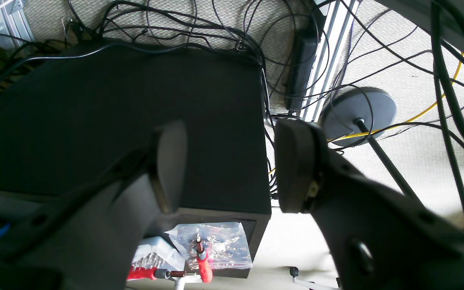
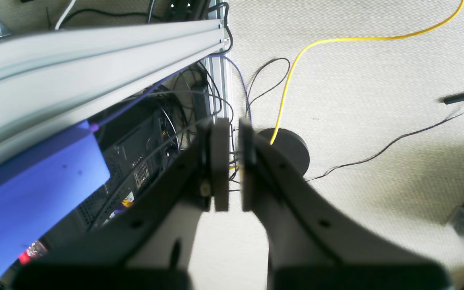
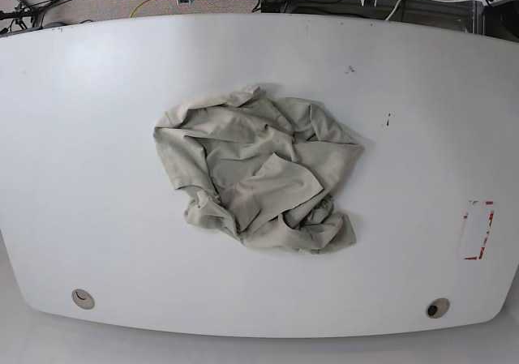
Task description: Fold the T-shirt properly
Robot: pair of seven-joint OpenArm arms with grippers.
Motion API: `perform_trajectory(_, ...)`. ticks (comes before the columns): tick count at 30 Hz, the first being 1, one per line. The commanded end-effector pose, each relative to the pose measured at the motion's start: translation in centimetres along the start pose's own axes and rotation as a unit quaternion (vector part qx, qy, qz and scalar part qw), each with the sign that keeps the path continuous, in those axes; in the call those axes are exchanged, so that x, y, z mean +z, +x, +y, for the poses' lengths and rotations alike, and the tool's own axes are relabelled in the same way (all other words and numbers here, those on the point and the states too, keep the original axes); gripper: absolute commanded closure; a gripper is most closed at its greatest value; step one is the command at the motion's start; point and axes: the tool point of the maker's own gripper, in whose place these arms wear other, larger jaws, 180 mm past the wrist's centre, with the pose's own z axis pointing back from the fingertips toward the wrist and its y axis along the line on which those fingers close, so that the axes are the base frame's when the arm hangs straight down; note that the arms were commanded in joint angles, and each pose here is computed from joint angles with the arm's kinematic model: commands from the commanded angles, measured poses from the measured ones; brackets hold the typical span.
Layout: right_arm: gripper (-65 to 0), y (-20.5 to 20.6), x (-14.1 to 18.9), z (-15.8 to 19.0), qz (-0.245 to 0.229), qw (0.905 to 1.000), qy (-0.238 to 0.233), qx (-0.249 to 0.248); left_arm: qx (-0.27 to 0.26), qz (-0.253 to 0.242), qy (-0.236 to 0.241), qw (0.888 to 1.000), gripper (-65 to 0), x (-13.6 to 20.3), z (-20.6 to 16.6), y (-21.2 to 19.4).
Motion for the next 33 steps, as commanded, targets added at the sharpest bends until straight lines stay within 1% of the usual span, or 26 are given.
perform_trajectory(1,-3.5,0.1,0.5,0.1,-0.011,0.9998,0.005,0.013,-0.006,-0.004,0.001,1.000,-32.2,0.1,0.3,0.0)
perform_trajectory(6,-3.4,0.1,0.5,0.1,-0.012,0.9998,0.004,0.013,-0.006,-0.004,-0.001,1.000,-32.2,0.1,0.2,-0.1)
perform_trajectory(7,-3.0,1.6,-0.2,0.8,-0.018,0.9997,0.009,0.012,-0.005,-0.011,0.003,1.000,-32.4,0.0,0.5,0.4)
perform_trajectory(8,-3.0,1.9,-0.2,0.8,-0.020,0.9997,0.010,0.013,-0.006,-0.011,0.003,1.000,-32.4,0.0,0.5,0.4)
perform_trajectory(16,-3.0,1.1,-0.6,0.6,-0.001,1.0000,0.007,0.005,-0.006,-0.011,0.003,1.000,-32.5,0.0,0.5,0.4)
perform_trajectory(22,-2.9,1.1,-0.6,0.6,-0.006,1.0000,0.008,0.001,-0.006,-0.011,0.004,1.000,-32.5,0.1,0.6,0.4)
perform_trajectory(26,-2.9,1.4,-0.5,0.6,-0.022,0.9997,0.008,0.001,-0.005,-0.012,0.005,1.000,-32.5,0.1,0.7,0.5)
perform_trajectory(28,-2.9,0.5,-0.2,0.6,-0.020,0.9998,0.007,-0.002,-0.005,-0.021,0.005,1.000,-32.2,0.1,0.7,1.2)
perform_trajectory(30,-2.9,0.4,-0.1,0.6,-0.024,0.9997,0.008,-0.001,-0.007,-0.038,0.007,0.999,-32.2,0.3,0.8,2.2)
perform_trajectory(33,-2.9,0.4,0.2,1.4,-0.033,0.9994,0.014,-0.001,-0.011,-0.049,0.009,0.999,-32.2,0.6,1.1,1.8)
